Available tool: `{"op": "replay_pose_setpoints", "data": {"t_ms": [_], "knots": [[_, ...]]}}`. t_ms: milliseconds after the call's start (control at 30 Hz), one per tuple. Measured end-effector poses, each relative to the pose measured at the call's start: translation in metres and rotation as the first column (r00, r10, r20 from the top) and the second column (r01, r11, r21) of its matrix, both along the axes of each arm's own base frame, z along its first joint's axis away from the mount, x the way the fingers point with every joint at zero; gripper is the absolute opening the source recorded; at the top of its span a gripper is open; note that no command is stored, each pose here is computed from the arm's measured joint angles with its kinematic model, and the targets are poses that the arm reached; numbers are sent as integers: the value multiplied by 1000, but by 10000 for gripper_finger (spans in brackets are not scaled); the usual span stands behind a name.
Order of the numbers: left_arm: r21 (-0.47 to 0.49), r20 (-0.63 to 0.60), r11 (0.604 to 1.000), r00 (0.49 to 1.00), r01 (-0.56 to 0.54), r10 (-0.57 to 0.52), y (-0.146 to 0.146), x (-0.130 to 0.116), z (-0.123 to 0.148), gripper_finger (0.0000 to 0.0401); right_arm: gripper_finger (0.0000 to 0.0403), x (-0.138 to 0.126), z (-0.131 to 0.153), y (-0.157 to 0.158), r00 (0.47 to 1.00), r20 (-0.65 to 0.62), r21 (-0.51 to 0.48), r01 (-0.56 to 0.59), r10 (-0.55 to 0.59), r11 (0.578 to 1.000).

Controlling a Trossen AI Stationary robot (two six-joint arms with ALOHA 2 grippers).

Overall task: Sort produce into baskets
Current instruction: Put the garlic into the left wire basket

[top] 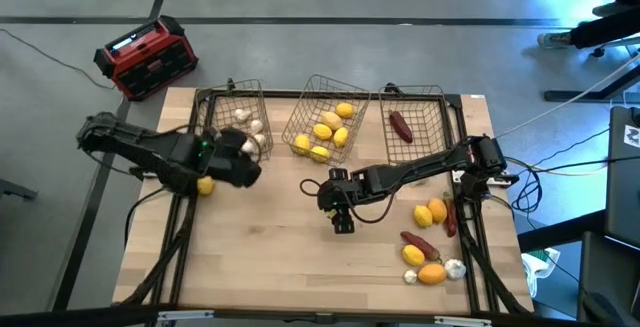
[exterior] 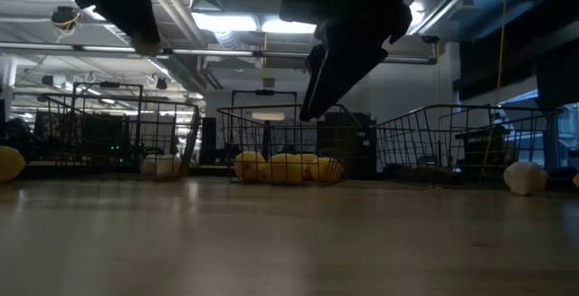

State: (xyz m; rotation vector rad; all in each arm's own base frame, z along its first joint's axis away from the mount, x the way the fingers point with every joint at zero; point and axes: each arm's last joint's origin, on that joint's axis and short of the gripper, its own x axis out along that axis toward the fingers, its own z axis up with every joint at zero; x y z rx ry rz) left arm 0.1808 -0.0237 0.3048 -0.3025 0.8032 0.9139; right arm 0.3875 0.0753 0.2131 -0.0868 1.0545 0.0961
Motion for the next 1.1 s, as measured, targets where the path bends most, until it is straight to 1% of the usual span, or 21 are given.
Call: {"op": "replay_pose_setpoints", "data": {"t_ms": [100,167,300,400,533,633,767,833,967,1100], "knots": [[30,-70,1000,998,-3,5,15,1,0,152,303,0,0,0,1000,6,1,0,0,1000],[31,-111,1000,994,-2,6,24,1,-1,152,303,1,0,0,1000,8,2,0,0,1000],[43,-154,997,986,-56,63,45,0,-1,152,303,1,0,0,1000,8,3,2,-2,1000],[31,-183,995,978,-92,96,59,-1,-2,152,303,1,1,0,1000,15,4,3,-3,1000],[28,-242,991,961,-131,134,77,-5,-13,152,303,1,1,0,1000,17,5,3,-3,1000],[-4,-261,987,953,-159,152,90,-8,-28,152,303,1,1,0,1000,16,13,17,-17,1000],[-82,-247,983,959,-163,139,107,-9,-50,152,303,1,1,0,1000,15,15,20,-20,1000],[-105,-236,979,961,-175,146,115,-12,-58,152,303,1,1,0,1000,15,15,20,-21,1000],[-147,-211,966,961,-211,178,130,-18,-71,152,303,1,1,0,1000,19,16,21,-21,1000],[-183,-196,959,964,-216,179,140,-25,-83,152,303,2,2,0,1000,22,17,21,-21,1000]]}}
